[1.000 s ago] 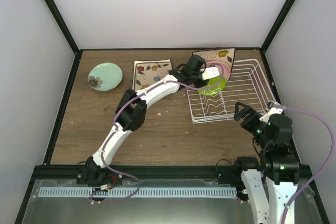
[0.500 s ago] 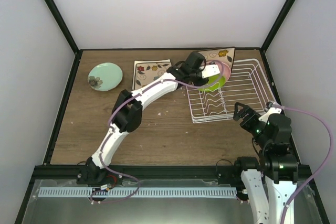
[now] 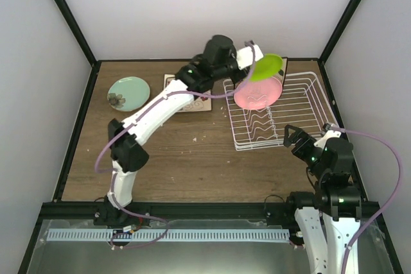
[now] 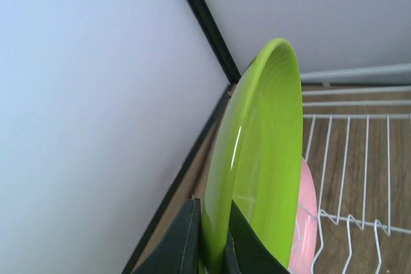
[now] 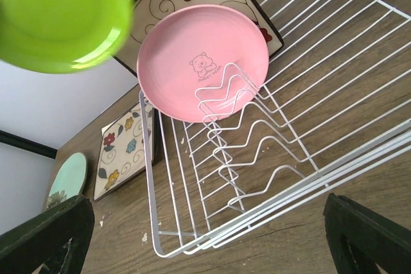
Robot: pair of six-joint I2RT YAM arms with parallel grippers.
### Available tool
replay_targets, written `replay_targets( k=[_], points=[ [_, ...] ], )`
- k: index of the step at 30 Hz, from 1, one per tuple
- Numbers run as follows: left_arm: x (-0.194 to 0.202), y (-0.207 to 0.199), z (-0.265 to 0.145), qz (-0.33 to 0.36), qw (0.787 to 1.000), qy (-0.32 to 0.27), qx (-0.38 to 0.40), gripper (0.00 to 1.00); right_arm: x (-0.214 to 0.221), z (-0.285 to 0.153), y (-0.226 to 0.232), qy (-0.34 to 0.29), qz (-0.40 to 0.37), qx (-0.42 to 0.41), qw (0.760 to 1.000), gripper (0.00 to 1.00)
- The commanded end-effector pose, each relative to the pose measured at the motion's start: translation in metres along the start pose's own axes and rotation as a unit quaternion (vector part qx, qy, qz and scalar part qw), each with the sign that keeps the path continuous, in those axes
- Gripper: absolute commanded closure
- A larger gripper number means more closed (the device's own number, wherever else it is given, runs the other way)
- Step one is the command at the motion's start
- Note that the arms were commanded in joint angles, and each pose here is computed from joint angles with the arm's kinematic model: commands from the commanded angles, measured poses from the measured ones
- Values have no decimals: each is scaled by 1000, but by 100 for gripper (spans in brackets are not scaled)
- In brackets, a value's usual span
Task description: Unload the plates from the dish rack
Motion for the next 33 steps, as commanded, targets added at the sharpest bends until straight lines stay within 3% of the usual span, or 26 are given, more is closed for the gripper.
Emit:
replay_targets(
  k=[1,4,7,11,14,22,33],
  points=[
    [-34,77,-85,-88,988,-67,-104,96,-2,5,5,-2,-4,-17,1000,0],
    [-3,133,-142,-209,964,-74,-148,96,-1,9,4,1,-2,-21,1000,0],
    [63,166,-193,-351,924,-58,-143,96,-1,14,3,-1,2,-25,1000,0],
    [167,159,-241,-506,851,-21,-140,96,1,21,1,-1,10,-28,1000,0],
    [237,132,-269,-599,787,3,-151,96,1,26,0,0,16,-31,999,0],
    [330,40,-282,-733,661,80,-140,96,-2,33,0,-7,19,-34,999,0],
    [378,-23,-281,-784,574,175,-159,96,-5,26,1,-17,12,-29,999,0]
  ],
)
Point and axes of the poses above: each gripper's point midway between its finger pads, its own z axis out along the fingers, its own y axis along the line the jaws close on, x = y × z, the point moved 6 cm from there along -z, back along the fingers, and after that the axes turned 5 degrees about z, right-handed, at the moved point
